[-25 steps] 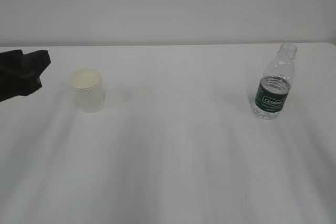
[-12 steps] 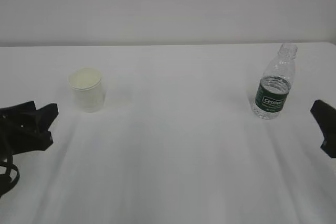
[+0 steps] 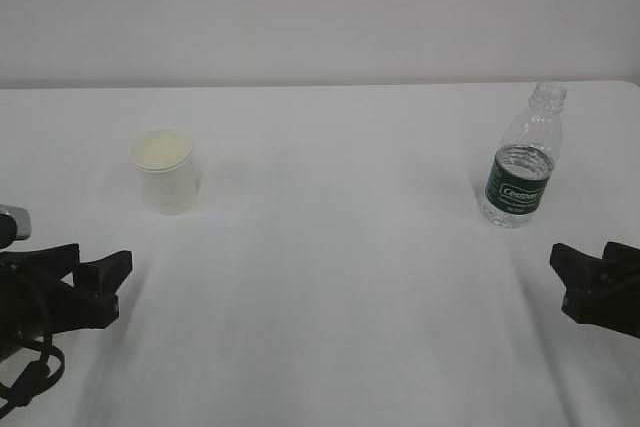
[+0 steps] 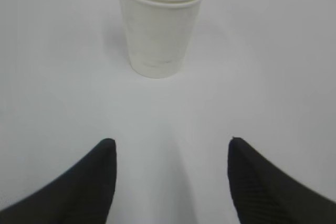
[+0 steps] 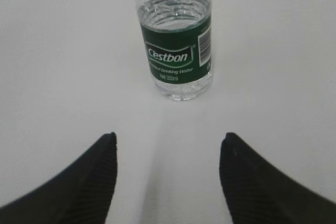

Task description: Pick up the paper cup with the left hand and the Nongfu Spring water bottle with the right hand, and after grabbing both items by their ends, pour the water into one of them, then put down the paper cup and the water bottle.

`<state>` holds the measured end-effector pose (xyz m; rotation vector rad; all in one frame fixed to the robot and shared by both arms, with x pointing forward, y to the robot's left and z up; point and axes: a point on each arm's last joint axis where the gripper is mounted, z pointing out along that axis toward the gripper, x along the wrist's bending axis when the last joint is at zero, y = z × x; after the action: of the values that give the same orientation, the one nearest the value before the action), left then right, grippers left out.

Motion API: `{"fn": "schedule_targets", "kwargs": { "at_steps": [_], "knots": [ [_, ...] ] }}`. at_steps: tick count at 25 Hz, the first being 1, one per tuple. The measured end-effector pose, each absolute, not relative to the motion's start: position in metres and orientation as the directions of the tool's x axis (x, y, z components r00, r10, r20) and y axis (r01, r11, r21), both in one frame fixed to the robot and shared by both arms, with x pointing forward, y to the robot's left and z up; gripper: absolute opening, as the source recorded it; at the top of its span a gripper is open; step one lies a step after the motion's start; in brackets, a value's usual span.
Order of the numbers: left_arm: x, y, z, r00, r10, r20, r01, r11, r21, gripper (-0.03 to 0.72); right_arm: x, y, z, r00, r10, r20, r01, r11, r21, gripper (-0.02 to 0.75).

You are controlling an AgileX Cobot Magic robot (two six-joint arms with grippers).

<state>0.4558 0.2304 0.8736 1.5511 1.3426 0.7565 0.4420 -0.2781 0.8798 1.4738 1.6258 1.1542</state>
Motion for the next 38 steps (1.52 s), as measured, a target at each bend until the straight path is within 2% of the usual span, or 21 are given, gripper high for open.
{"fn": "schedule_targets", "kwargs": {
  "at_steps": [3,8,21,38],
  "knots": [
    [0.456,0.231,0.874,0.215,0.970,-0.114,0.403,0.019,0.915,0.508,0.451,-0.278,0.874,-0.156,0.983,0.093,0.419,-0.019,0.908,0.514],
    [0.463,0.229,0.877,0.206,0.971,-0.118,0.381,0.031,0.924,0.516,0.468,-0.278,0.869,-0.153,0.984,0.091,0.411,-0.020,0.912,0.606],
    [0.480,0.223,0.880,0.213,0.969,-0.125,0.339,0.046,0.940,0.517,0.514,-0.276,0.869,-0.164,0.984,0.066,0.324,-0.009,0.946,0.651],
    [0.481,0.222,0.881,0.209,0.970,-0.126,0.334,0.050,0.941,0.515,0.564,-0.273,0.848,-0.181,0.982,0.054,0.282,-0.001,0.959,0.659]
  ]
}}
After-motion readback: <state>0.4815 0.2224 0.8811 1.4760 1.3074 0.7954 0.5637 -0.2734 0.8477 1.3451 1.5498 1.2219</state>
